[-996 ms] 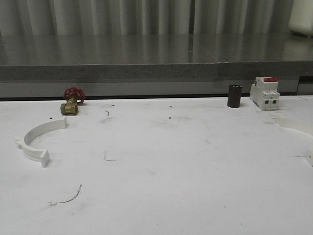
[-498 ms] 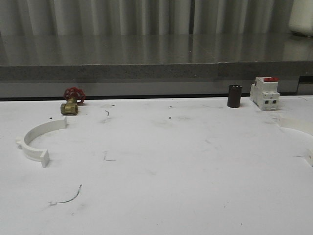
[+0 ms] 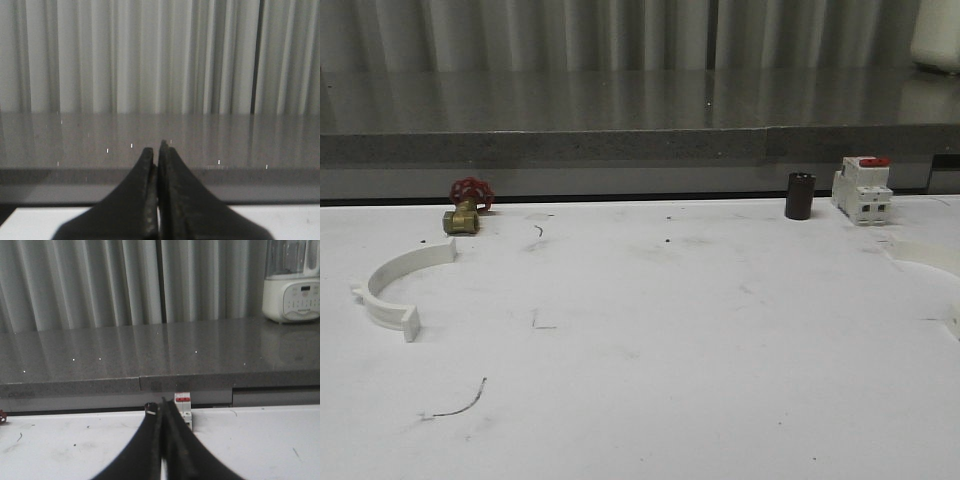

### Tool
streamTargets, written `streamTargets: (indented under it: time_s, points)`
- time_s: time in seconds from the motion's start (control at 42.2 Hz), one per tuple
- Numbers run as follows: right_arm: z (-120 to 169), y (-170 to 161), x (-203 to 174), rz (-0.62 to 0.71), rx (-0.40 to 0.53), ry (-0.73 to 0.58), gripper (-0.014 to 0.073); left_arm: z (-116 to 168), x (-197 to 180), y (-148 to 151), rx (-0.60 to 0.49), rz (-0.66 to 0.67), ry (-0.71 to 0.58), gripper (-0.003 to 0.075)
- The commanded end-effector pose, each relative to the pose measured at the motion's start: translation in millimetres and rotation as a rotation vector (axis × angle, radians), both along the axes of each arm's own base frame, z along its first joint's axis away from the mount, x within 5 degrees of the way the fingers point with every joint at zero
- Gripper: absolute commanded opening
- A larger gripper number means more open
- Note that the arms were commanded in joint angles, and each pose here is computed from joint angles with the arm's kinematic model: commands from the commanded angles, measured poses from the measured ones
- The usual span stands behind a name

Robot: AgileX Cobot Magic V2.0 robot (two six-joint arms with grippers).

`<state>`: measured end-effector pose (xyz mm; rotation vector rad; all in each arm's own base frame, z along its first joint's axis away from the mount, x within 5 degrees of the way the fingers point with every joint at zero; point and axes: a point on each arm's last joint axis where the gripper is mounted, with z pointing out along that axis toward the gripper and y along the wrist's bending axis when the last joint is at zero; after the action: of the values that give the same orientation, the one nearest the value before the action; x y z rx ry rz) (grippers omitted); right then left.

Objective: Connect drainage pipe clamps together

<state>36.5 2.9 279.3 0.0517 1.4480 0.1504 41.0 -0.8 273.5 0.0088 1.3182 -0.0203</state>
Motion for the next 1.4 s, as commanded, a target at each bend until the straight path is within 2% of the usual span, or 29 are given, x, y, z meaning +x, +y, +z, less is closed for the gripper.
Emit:
streamTargets:
  time_s: [0.0,0.095,0.19,0.261,0.403,0.593,0.64,0.711,0.759,0.782,0.83,0.925,1.019,1.138,1.328,1.375]
  points:
    - [41.7,-1.4,-3.6,-0.026,-0.051,-0.048,-0.0116,49.9,-10.7,0.2,-0.005,-0.002,-0.102,-0.0020]
    - [73.6,-2.1,7.3,-0.039,-0.091,0.038,-0.0116,85.0,-6.2,0.0,-0.003,-0.003,-0.009,-0.0020]
    - [86.6,-1.5,26.3,-0.035,-0.095,0.144,-0.0116,99.2,9.0,-0.4,0.000,-0.004,0.132,-0.0020]
    - [80.7,-0.6,43.5,-0.028,-0.091,0.231,-0.0116,94.3,24.9,-0.7,0.001,-0.004,0.213,-0.0020]
    - [56.2,0.8,74.2,-0.013,-0.093,0.495,-0.0116,79.3,51.8,-1.2,0.003,-0.003,0.338,-0.0020]
    - [36.2,3.5,104.0,0.005,-0.067,0.661,-0.0112,66.2,74.5,-1.7,0.005,-0.003,0.458,-0.0020]
    - [33.5,3.8,107.8,0.007,-0.063,0.679,-0.0077,63.1,78.1,-1.8,0.006,-0.003,0.486,-0.0020]
    - [32.8,3.9,109.2,0.007,-0.062,0.683,0.0037,58.5,82.4,-1.9,0.007,-0.004,0.526,0.0004]
    - [32.8,3.9,109.2,0.007,-0.062,0.683,0.0157,56.0,85.1,-1.9,0.007,-0.004,0.548,0.0060]
    - [32.9,3.9,109.3,0.007,-0.062,0.681,0.0189,55.2,86.4,-1.9,0.009,-0.003,0.555,0.0094]
    - [33.3,3.9,109.5,0.007,-0.061,0.676,0.0309,53.8,89.2,-1.9,0.009,-0.003,0.564,0.0189]
    - [33.7,3.9,109.8,0.006,-0.062,0.671,0.0435,53.0,93.5,-2.0,0.011,-0.002,0.564,0.0390]
    - [33.7,3.9,109.8,0.006,-0.062,0.671,0.0454,50.8,97.1,-2.0,0.011,-0.002,0.579,0.0469]
    - [33.7,3.9,109.8,0.006,-0.062,0.671,0.0454,47.8,106.4,-2.6,0.001,-0.006,0.662,0.0451]
    - [33.7,3.9,109.8,0.006,-0.062,0.671,0.0454,54.8,134.6,-3.5,0.006,-0.009,0.893,0.0437]
    - [33.7,3.9,109.8,0.006,-0.062,0.671,0.0454,56.9,143.6,-4.4,0.008,-0.012,0.916,0.0437]
